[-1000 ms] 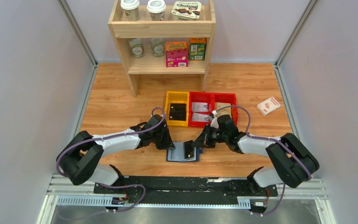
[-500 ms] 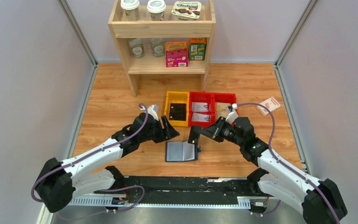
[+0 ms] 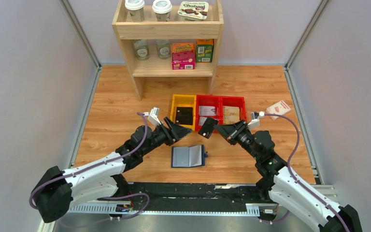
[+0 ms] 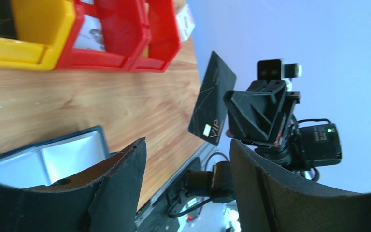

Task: Take the credit cards out of the card holder
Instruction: Place the credit card in the storage box.

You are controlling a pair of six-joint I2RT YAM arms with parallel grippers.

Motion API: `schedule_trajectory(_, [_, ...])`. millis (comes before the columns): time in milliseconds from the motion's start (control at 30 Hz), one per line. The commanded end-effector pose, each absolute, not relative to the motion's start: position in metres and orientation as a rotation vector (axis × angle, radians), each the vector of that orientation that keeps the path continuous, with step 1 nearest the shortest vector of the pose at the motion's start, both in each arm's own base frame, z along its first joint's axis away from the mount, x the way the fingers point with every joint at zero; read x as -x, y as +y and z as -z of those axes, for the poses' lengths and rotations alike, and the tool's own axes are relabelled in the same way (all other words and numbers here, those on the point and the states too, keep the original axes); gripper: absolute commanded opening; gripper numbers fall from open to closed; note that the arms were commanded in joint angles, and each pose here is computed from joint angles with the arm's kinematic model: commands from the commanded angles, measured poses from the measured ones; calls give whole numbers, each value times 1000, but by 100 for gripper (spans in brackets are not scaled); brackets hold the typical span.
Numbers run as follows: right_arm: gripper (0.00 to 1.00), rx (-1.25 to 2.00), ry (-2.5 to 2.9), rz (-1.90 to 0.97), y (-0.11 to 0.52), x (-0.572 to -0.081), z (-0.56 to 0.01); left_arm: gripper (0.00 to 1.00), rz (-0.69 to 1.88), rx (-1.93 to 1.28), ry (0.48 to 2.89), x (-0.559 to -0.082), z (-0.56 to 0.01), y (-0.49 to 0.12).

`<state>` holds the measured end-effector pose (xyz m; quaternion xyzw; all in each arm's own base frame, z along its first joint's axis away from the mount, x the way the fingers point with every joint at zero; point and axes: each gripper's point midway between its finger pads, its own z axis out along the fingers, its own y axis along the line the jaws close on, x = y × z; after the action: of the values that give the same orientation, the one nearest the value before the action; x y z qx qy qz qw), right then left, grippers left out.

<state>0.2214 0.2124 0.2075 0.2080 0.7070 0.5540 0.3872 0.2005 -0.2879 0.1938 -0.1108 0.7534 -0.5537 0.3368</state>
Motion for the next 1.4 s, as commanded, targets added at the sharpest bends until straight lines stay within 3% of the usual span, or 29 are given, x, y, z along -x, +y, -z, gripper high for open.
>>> schedule_trajectory(0, [0,-571,1683,-1459,211,-225,-229,71,1588,300,1793,-205,-235,-307])
schedule_trajectory(300, [0,-579,1641,-1469,213,-227,-238,68,1626,337,1785,-207,-233,-326])
schedule_trajectory(567, [0,-574,1635,-1495,218,-226,-238,57,1691,348,1763,-209,-237,-340])
schedule_trajectory(667, [0,-569,1634,-1498,219,-225,-238,46,1726,364,1726,-210,-242,-341])
schedule_trajectory(800, [0,-566,1643,-1494,220,-225,-234,23,1736,381,1677,-213,-242,-338])
schedule_trajectory(900, [0,-543,1659,-1486,221,-223,-231,0,1722,405,1662,-216,-240,-334])
schedule_trajectory(933, [0,-537,1671,-1475,222,-223,-228,0,1714,408,1669,-215,-236,-332])
schedule_trajectory(967, [5,-527,1682,-1458,222,-224,-226,0,1693,407,1677,-215,-230,-329])
schedule_trajectory(1100, [46,-430,1781,-1407,227,-216,-215,0,1591,367,1814,-216,-201,-316])
schedule_trajectory(1367, [82,-154,1889,-1202,226,-210,-204,0,1144,2,2110,-229,-175,-261])
